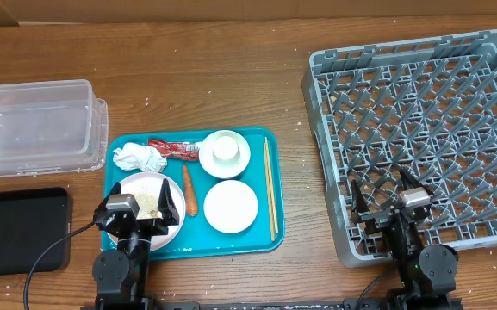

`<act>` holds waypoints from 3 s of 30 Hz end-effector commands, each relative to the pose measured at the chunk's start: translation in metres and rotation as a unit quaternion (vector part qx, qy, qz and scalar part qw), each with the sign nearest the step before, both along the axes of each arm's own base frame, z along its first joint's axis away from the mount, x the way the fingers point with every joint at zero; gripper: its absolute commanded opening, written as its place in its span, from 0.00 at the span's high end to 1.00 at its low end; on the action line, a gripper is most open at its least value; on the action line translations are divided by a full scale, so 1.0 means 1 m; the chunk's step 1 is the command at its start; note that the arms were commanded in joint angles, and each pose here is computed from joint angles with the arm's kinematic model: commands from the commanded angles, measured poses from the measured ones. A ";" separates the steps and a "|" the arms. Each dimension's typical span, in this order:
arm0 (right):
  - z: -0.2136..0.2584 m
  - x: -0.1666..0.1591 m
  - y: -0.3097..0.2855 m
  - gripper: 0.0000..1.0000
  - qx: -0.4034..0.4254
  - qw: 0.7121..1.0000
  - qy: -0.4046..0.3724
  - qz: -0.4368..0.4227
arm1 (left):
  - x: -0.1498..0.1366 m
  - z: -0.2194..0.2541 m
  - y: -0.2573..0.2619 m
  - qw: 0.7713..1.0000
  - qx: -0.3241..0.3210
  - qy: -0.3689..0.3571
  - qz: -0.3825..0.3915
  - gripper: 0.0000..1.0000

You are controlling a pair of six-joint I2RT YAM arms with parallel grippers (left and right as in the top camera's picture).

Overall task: Sort waste into correct bins and load items into the dishwasher
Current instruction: 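Move the left gripper toward the white plate with rice on the tray, then grasp the rim of the white rice plate with the left gripper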

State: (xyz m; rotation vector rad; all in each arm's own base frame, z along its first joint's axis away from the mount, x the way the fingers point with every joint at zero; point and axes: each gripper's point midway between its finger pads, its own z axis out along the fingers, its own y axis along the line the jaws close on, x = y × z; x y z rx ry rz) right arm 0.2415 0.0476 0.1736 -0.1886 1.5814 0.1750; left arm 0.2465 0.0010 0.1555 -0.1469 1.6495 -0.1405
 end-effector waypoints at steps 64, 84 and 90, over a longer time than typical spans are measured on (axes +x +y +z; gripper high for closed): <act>-0.002 0.001 -0.002 0.00 0.002 1.000 -0.001 -0.005 | -0.036 0.044 0.006 0.742 -0.193 0.607 0.207 0.00; -0.002 0.001 -0.002 0.00 0.002 1.000 -0.001 -0.005 | 0.025 -0.050 -0.005 0.665 -0.167 0.701 0.196 0.19; -0.002 0.001 -0.002 0.00 0.002 1.000 -0.001 -0.005 | 0.047 -0.073 -0.022 0.683 -0.135 0.697 0.173 0.19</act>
